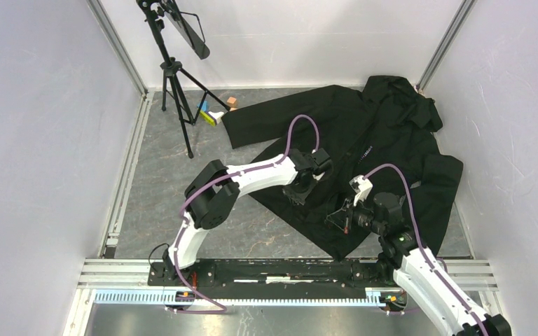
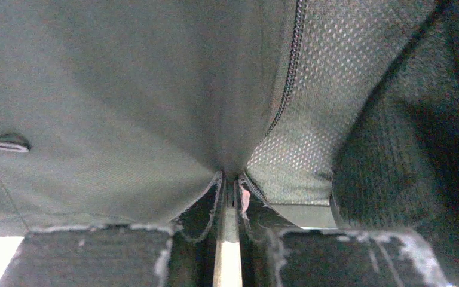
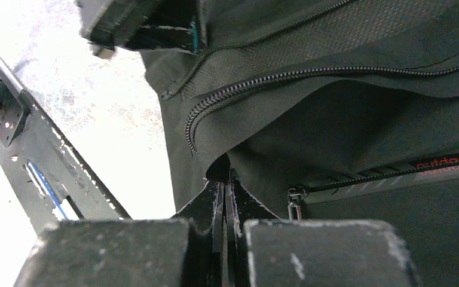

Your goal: Zip up the jacket

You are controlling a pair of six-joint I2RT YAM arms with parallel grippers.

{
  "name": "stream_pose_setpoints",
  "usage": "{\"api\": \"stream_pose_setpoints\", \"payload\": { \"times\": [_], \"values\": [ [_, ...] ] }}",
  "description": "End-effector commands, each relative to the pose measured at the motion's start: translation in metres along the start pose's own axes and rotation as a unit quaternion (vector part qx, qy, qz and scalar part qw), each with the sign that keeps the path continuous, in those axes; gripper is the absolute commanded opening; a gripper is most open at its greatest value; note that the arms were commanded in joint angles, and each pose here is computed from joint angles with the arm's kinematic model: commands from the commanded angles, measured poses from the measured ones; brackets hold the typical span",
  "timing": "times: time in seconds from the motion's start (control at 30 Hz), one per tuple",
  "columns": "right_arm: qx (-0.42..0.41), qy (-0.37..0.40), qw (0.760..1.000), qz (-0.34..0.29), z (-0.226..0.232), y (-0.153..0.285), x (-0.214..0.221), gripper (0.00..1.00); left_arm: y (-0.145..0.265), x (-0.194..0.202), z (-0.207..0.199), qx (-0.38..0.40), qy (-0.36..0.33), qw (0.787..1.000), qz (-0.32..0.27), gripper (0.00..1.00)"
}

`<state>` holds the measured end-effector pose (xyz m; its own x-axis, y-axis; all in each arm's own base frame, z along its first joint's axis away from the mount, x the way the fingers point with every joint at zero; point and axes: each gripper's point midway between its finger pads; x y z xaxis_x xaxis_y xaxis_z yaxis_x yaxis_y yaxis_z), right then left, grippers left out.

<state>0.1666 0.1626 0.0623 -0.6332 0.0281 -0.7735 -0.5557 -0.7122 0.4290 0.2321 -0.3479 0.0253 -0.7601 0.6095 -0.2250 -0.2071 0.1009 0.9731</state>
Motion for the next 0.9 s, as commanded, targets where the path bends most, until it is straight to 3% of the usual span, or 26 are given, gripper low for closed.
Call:
{"api": "stream_pose_setpoints", "payload": {
  "times": [0.0, 0.17, 0.3, 0.63, 0.7, 0.87],
  "values": [
    [0.015, 0.039, 0.999, -0.032, -0.001, 0.001, -0.031, 0.0, 0.038, -0.019, 0.002, 0.038, -0.007, 0.998, -0.058, 0.13],
    [0.0, 0.031, 0.999, -0.026, 0.004, -0.004, -0.034, 0.0, 0.052, -0.024, -0.001, 0.078, 0.007, 0.99, -0.113, 0.02],
    [-0.012, 0.024, 0.999, -0.019, 0.007, -0.009, -0.039, 0.0, 0.073, -0.04, 0.009, 0.092, 0.015, 0.979, -0.181, 0.02],
    [-0.039, -0.041, 0.995, -0.081, 0.023, -0.034, -0.056, 0.0, 0.102, -0.073, 0.011, 0.136, 0.067, 0.921, -0.359, 0.02],
    [-0.026, -0.059, 0.993, -0.098, 0.022, -0.039, -0.057, 0.0, 0.111, -0.078, 0.012, 0.145, 0.07, 0.899, -0.408, 0.02],
    [0.028, -0.106, 0.988, -0.105, 0.011, -0.049, -0.05, 0.0, 0.112, -0.069, 0.018, 0.141, 0.066, 0.883, -0.443, 0.02]
  ]
}}
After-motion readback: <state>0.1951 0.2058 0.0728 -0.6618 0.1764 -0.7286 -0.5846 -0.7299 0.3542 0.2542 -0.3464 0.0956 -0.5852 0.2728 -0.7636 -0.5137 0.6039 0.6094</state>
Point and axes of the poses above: each gripper's point midway between its finger pads, its own y axis back along the fingers, its own z axis along the line the jaws close on, x = y × z, and after that the axes turned 1 degree about y, right-handed
